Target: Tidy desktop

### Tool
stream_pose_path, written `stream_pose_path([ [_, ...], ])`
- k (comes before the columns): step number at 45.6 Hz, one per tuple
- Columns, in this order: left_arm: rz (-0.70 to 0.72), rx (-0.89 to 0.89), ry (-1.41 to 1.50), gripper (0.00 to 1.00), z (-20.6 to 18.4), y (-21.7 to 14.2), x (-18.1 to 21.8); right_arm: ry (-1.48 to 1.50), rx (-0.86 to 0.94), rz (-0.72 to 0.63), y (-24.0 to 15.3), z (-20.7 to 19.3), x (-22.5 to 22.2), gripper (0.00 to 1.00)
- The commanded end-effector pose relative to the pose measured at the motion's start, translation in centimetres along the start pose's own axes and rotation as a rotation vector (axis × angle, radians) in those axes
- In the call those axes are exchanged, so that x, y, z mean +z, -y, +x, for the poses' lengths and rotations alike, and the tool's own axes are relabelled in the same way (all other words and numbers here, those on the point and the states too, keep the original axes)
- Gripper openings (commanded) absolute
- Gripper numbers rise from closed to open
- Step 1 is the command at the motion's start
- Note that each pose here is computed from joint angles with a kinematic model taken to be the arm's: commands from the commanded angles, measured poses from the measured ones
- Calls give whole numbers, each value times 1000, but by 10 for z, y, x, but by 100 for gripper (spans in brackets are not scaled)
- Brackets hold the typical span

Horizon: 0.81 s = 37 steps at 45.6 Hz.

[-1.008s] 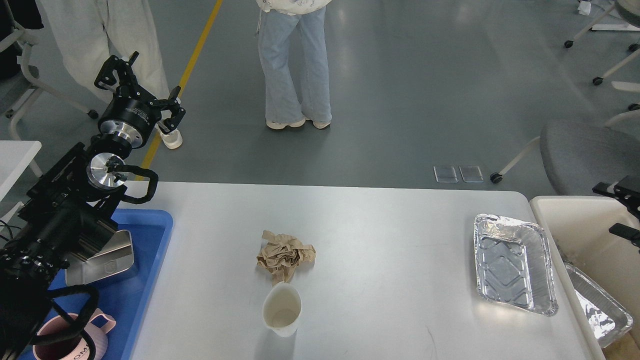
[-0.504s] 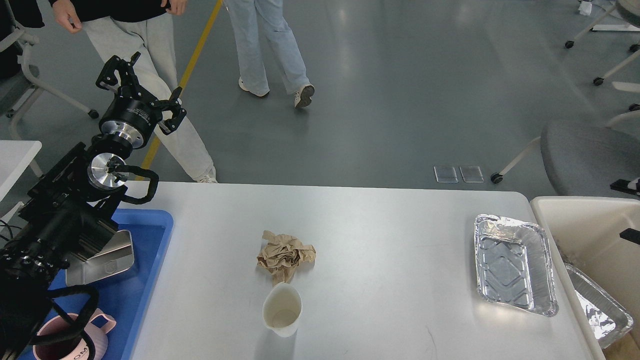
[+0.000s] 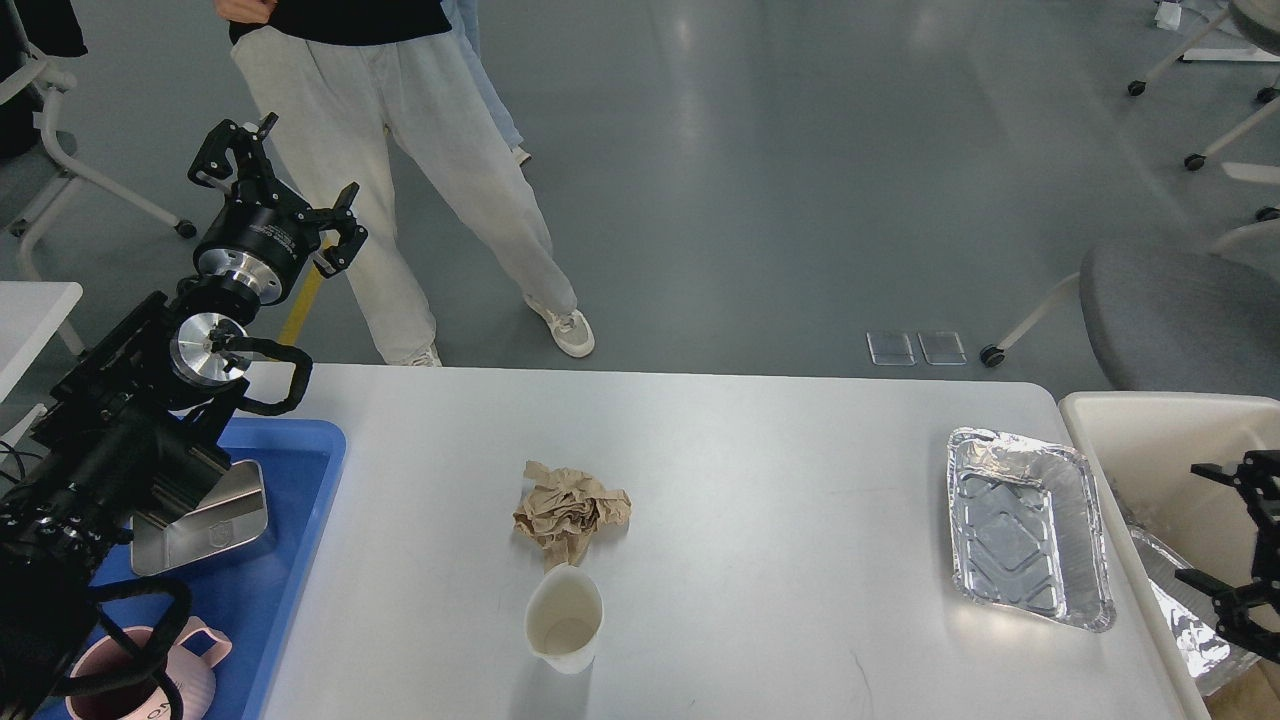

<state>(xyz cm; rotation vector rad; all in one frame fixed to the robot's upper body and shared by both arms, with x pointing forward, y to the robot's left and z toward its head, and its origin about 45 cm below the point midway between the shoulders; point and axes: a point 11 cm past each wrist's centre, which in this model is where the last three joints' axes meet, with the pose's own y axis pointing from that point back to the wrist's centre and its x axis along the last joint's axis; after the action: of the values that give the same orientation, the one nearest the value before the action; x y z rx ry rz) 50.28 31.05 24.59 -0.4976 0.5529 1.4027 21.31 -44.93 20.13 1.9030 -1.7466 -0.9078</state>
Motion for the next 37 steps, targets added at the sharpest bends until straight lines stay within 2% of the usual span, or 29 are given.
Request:
stream_pose_path([
  [1, 3, 5, 2, 98, 2, -1, -1, 55, 26, -38, 11, -6, 28, 100],
  [37, 12, 15, 16, 98, 3, -1, -4, 125, 107, -71, 71, -55, 95, 100],
])
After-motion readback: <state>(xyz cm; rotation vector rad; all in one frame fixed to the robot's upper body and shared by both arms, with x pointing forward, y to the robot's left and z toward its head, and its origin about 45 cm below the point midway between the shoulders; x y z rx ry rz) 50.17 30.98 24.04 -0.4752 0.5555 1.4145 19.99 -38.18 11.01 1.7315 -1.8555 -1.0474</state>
